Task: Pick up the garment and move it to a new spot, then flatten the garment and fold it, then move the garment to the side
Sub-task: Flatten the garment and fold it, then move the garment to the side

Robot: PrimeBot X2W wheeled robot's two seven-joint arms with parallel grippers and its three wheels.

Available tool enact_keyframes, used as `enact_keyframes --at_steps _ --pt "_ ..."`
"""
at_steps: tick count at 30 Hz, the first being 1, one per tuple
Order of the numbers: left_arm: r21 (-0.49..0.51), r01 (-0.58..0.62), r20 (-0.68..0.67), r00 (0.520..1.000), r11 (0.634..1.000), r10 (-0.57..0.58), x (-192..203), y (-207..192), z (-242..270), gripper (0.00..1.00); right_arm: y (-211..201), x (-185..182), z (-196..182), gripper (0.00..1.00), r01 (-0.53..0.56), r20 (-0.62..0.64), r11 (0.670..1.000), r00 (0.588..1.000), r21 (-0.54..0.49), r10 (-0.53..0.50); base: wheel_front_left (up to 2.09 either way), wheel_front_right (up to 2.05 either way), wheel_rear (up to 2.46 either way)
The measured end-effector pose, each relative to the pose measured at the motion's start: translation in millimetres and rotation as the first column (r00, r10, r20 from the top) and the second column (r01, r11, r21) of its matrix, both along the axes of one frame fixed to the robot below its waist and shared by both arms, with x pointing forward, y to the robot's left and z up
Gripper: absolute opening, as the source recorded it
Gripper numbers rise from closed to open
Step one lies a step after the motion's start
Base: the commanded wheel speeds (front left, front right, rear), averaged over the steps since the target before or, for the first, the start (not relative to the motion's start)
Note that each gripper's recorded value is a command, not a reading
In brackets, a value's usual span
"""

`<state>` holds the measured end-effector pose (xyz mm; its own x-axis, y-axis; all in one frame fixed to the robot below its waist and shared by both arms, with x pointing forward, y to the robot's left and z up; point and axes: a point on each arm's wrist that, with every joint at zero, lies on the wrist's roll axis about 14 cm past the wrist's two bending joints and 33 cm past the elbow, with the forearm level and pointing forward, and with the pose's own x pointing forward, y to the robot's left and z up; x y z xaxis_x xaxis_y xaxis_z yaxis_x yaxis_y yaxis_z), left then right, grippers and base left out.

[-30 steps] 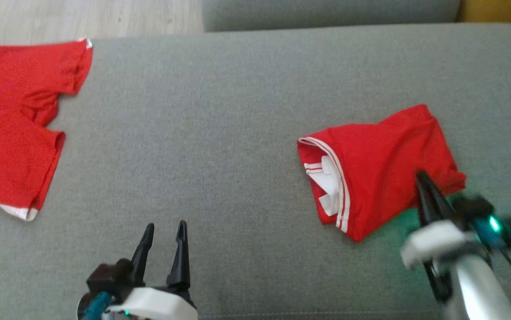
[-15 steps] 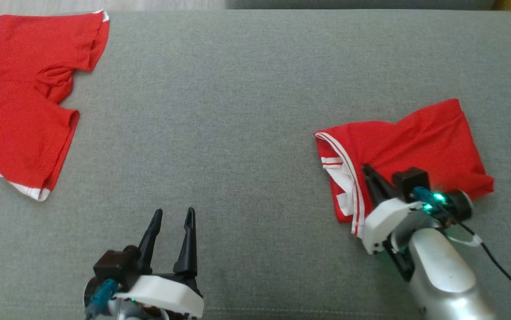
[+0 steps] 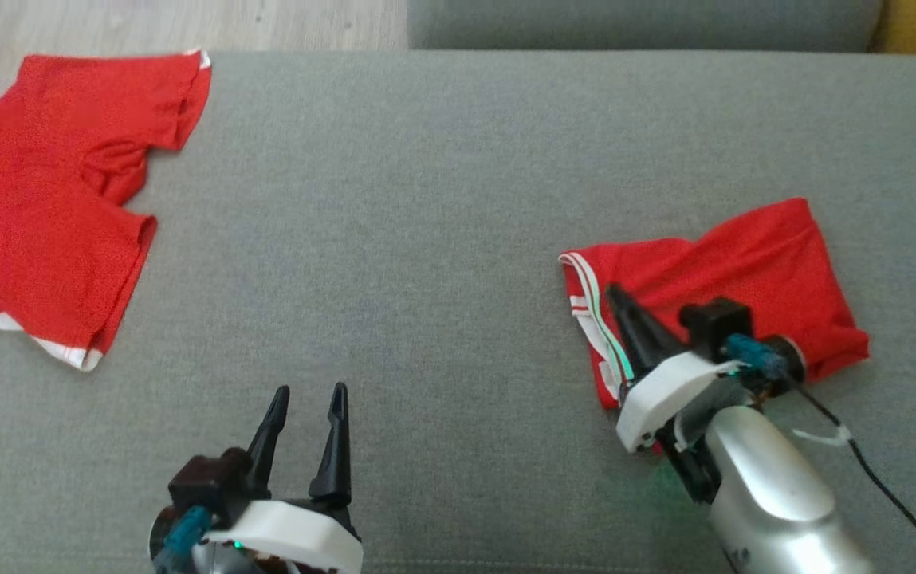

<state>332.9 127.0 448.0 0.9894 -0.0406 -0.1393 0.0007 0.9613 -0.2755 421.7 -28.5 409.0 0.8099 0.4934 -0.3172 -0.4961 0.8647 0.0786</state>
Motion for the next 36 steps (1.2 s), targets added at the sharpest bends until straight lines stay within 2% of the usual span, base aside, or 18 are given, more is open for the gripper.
enact_keyframes --at_steps 3,4,5,6,7,8,10,14,20,26,36 --pt "0.0 -0.003 0.019 1.0 1.0 0.003 -2.6 1.1 5.7 1.0 -12.0 7.1 25.9 0.0 0.056 0.093 0.997 0.994 0.058 -0.061 0.0 0.0 0.0" --pt "0.001 -0.007 0.027 1.0 1.0 0.007 -3.1 2.4 8.0 1.0 -19.0 7.5 32.8 0.13 0.079 0.121 0.994 0.989 0.07 -0.087 0.0 0.0 0.0" --pt "0.002 -0.014 0.035 0.999 1.0 0.014 -3.6 4.8 10.3 1.0 -27.4 6.3 38.0 0.34 0.103 0.145 0.992 0.983 0.076 -0.113 0.0 0.0 0.0" --pt "0.004 -0.019 0.041 0.999 1.0 0.018 -4.9 6.6 11.8 1.0 -35.8 3.6 42.2 0.49 0.126 0.168 0.989 0.976 0.077 -0.137 0.0 0.0 0.0" --pt "0.008 -0.02 0.044 0.999 1.0 0.019 -7.0 7.3 12.4 1.0 -44.1 -0.3 45.7 0.81 0.145 0.189 0.987 0.969 0.071 -0.156 0.0 0.0 0.0" --pt "0.012 -0.021 0.046 0.999 1.0 0.02 -9.4 7.9 12.9 1.0 -51.0 -5.8 48.9 1.0 0.16 0.21 0.985 0.963 0.066 -0.17 0.0 0.0 0.0" --pt "0.027 -0.033 0.057 0.998 0.999 0.031 -15.6 13.1 14.9 1.0 -70.7 -24.0 64.2 1.0 0.208 0.276 0.976 0.936 0.067 -0.218 0.0 0.0 0.0" --pt "0.055 -0.035 0.073 0.997 0.998 0.031 -19.9 18.1 17.6 1.0 -102.0 -46.6 74.3 1.0 0.289 0.325 0.956 0.9 0.058 -0.292 0.0 0.0 0.0" --pt "0.081 -0.043 0.088 0.996 0.996 0.036 -24.8 26.8 19.4 1.0 -139.2 -73.1 72.4 1.0 0.392 0.327 0.919 0.862 0.054 -0.387 0.0 0.0 0.0" --pt "0.081 -0.052 0.054 0.997 0.995 0.047 -40.1 30.6 8.5 1.0 -145.9 -86.9 64.6 1.0 0.414 0.297 0.908 0.86 0.066 -0.414 0.0 0.0 0.0" --pt "0.077 -0.072 0.05 0.996 0.994 0.068 -48.0 35.1 7.5 1.0 -138.8 -84.2 58.5 1.0 0.397 0.275 0.915 0.875 0.067 -0.399 0.0 0.0 0.0"
